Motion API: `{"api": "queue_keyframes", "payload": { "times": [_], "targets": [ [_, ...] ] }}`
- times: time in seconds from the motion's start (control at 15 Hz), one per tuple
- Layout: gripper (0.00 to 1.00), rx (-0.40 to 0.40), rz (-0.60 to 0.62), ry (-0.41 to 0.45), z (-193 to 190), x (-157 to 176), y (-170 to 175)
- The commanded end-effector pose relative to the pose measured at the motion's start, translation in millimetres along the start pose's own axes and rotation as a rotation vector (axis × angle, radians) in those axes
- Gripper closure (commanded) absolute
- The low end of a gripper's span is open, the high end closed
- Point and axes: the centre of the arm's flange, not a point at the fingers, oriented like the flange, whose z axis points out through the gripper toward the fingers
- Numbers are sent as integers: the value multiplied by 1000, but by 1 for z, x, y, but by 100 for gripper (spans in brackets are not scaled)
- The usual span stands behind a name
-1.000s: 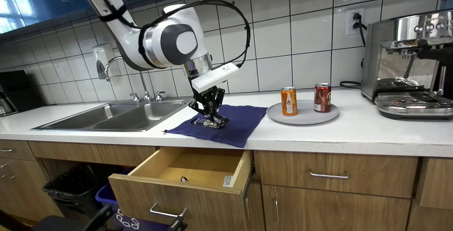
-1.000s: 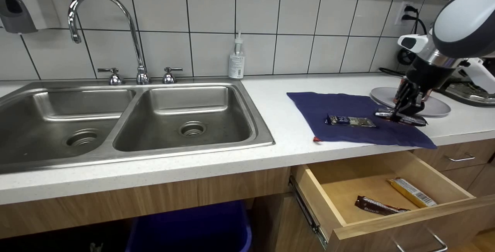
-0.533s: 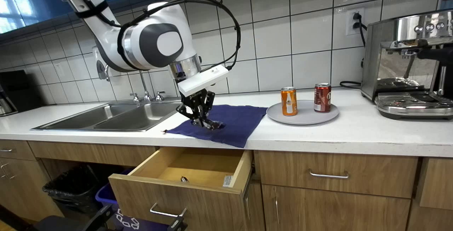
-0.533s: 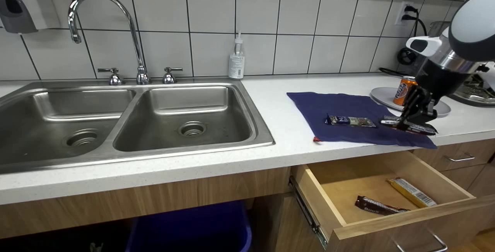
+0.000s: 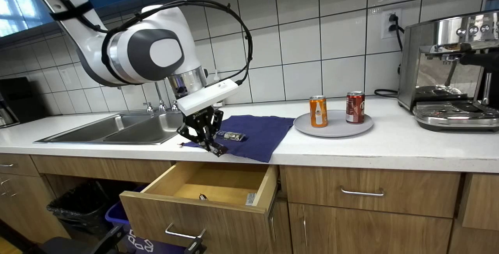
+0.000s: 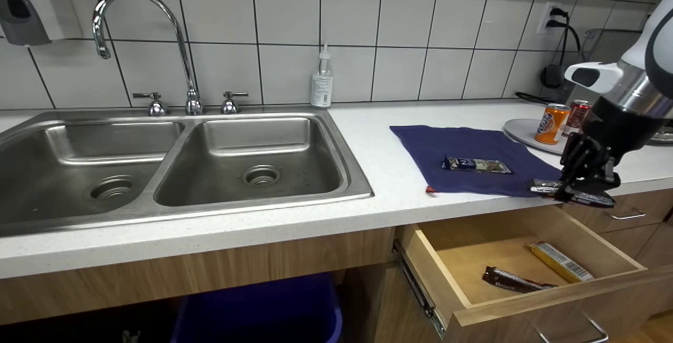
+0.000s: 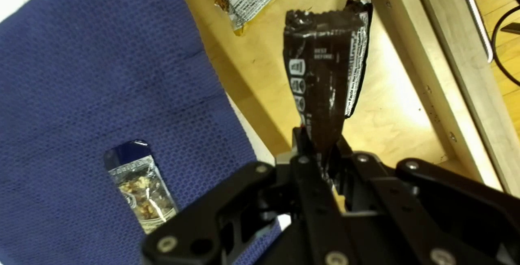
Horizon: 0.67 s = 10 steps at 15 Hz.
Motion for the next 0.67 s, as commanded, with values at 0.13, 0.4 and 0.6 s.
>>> {"api": "queue_keyframes", "payload": {
  "times": [0.13,0.4,0.6],
  "targets": [
    [96,-35,-41,-7,2,-7,-24],
    [96,-64,-72,-19,13,-5,-22],
    [96,-66,-91,-29,19,-4,-24]
  ]
}}
